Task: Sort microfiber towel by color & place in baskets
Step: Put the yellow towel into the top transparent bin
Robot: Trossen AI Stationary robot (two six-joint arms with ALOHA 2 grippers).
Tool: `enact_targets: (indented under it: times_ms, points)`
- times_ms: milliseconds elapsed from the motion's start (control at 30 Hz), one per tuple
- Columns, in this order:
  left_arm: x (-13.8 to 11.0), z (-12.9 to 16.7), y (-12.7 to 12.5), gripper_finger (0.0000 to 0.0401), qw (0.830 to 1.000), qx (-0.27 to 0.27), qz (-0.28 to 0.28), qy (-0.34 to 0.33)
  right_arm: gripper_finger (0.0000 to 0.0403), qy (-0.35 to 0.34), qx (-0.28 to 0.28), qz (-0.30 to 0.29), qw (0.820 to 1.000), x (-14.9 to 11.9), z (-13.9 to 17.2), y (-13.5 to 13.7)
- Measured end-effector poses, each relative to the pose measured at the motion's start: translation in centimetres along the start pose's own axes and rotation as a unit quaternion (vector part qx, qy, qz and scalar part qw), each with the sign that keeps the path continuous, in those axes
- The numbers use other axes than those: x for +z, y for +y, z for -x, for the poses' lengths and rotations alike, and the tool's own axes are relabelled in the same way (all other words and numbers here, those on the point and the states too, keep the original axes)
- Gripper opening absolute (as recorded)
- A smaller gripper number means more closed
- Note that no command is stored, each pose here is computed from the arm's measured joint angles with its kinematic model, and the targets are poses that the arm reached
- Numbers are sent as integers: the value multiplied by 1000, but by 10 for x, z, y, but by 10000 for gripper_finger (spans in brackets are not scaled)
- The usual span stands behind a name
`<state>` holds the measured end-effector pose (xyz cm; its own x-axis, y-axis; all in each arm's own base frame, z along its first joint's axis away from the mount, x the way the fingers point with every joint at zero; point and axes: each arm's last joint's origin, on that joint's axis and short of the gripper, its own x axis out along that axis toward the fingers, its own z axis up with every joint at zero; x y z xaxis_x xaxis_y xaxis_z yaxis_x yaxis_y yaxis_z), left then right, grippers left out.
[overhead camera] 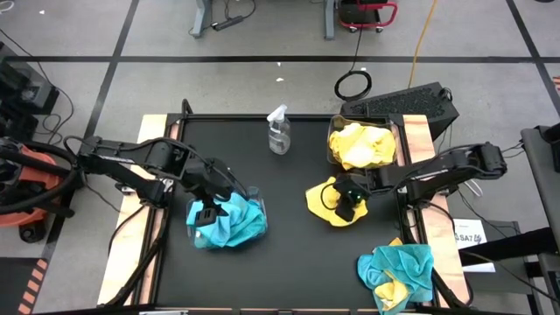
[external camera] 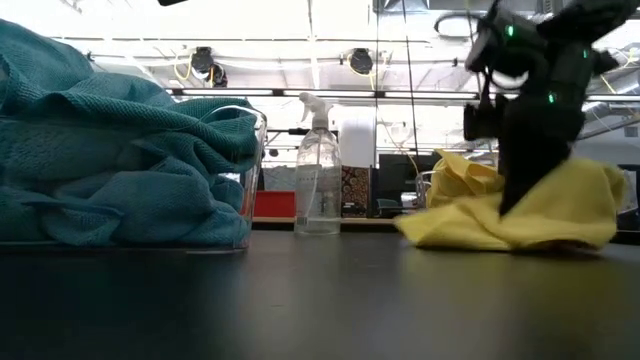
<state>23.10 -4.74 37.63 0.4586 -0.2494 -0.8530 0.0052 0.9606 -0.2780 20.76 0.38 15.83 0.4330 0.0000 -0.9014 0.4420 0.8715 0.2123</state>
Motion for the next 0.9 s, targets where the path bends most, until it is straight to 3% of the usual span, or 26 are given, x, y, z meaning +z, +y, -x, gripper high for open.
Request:
enact_targets:
  times_ms: [200,567,700,900]
  points:
    - [1,0,2,263,1000,5,-3,-3,3,-41,-7,27,999,23,52,11]
    - [10,2,10,263,999,6,-13,-42,1,-124,-160,52,978,62,164,4]
    - [14,3,12,263,998,6,-23,-58,1,-129,-233,29,963,67,185,-11]
    - [17,4,12,263,996,12,-40,-77,1,-87,-327,-5,941,66,192,-40]
